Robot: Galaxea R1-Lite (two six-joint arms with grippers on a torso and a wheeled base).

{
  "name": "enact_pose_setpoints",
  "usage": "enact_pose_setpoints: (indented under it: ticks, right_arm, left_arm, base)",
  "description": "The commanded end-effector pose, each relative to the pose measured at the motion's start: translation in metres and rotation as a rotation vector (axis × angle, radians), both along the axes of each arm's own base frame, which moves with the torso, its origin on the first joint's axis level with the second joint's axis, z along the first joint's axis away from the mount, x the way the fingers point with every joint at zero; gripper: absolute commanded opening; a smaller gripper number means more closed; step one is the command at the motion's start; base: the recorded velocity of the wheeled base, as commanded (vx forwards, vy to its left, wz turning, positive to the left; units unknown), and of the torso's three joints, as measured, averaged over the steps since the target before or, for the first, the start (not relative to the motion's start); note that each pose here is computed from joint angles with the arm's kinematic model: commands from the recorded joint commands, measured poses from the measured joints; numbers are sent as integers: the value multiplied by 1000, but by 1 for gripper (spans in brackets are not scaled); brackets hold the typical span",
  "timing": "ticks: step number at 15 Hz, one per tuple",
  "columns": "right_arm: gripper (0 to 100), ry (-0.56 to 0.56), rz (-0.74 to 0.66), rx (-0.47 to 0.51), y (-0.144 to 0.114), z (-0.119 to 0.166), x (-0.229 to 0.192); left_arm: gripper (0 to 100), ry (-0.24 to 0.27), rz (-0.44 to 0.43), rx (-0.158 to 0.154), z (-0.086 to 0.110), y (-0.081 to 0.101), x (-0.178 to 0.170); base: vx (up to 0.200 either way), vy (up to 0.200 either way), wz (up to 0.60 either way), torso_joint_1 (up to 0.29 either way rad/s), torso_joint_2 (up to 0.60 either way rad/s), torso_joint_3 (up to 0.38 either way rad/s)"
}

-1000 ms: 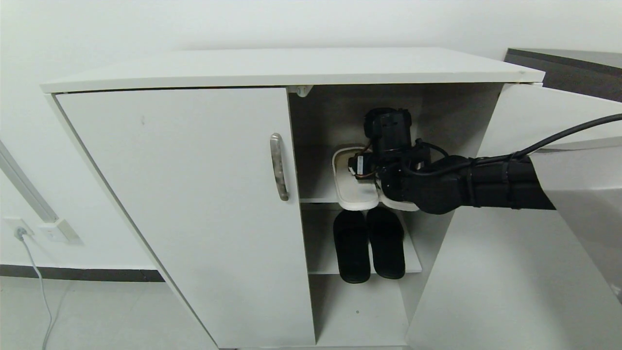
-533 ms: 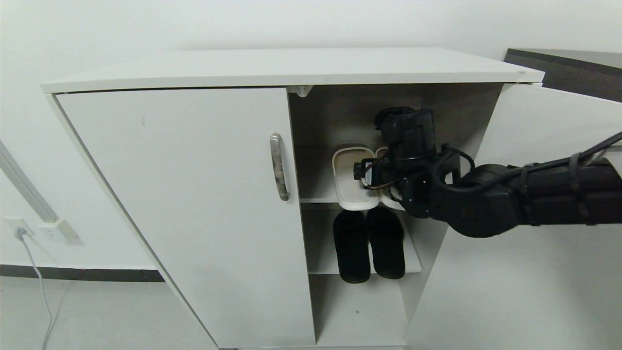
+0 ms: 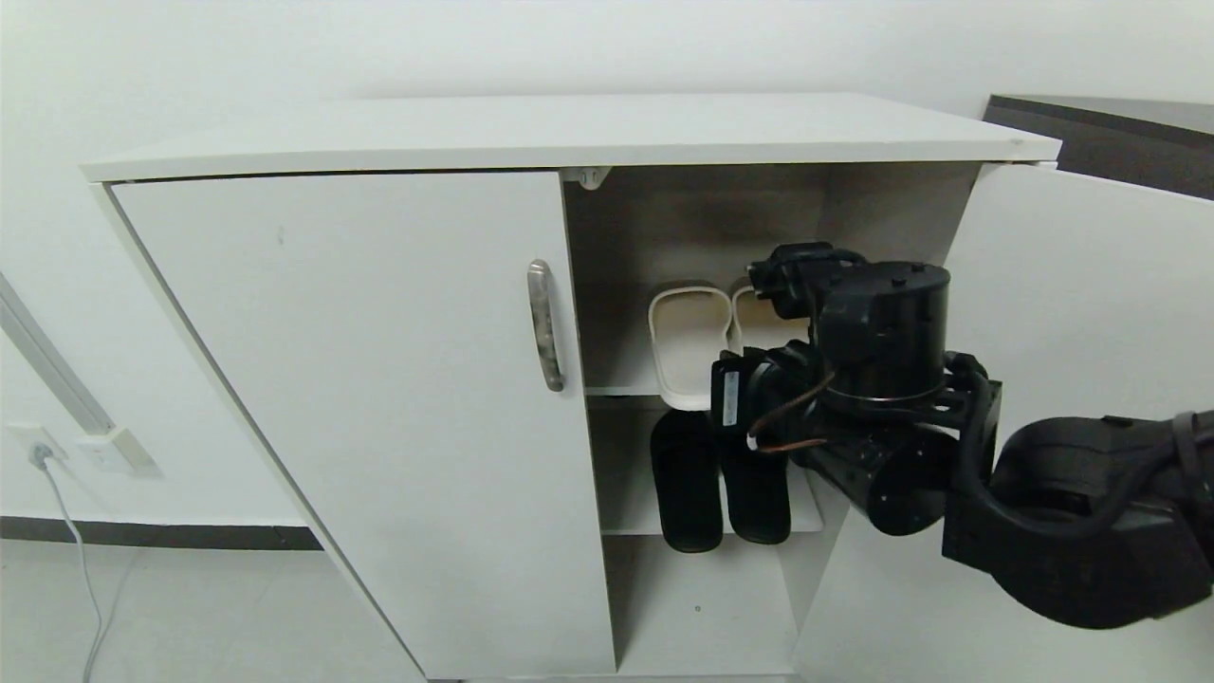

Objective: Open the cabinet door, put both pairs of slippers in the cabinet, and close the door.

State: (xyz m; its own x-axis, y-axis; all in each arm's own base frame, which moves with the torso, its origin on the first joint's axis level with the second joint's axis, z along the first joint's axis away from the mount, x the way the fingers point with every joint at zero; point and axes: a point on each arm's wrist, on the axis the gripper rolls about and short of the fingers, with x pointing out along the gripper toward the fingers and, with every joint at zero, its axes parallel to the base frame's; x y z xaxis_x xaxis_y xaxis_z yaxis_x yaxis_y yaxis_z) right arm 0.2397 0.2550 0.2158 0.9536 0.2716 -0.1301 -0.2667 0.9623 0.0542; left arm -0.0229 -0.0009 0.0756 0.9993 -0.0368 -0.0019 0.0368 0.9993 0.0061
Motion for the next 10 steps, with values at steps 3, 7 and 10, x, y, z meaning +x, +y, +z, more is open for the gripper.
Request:
enact_pose_setpoints:
  ticks: [3, 7, 10]
  right_arm:
    - [0, -4, 69, -34, 4, -23, -20]
    - [0, 10, 71, -60, 11, -40, -13]
    - [0, -10, 75, -91, 12, -49, -11]
  left_arm:
    - [0, 1, 0, 0, 0, 0, 0]
    - [0, 1, 0, 0, 0, 0, 0]
    - [0, 0, 0, -2, 0, 0, 0]
  base:
    - [0, 0, 0, 0, 0, 0]
    - [0, 0, 0, 0, 0, 0]
    - [0, 0, 0, 0, 0, 0]
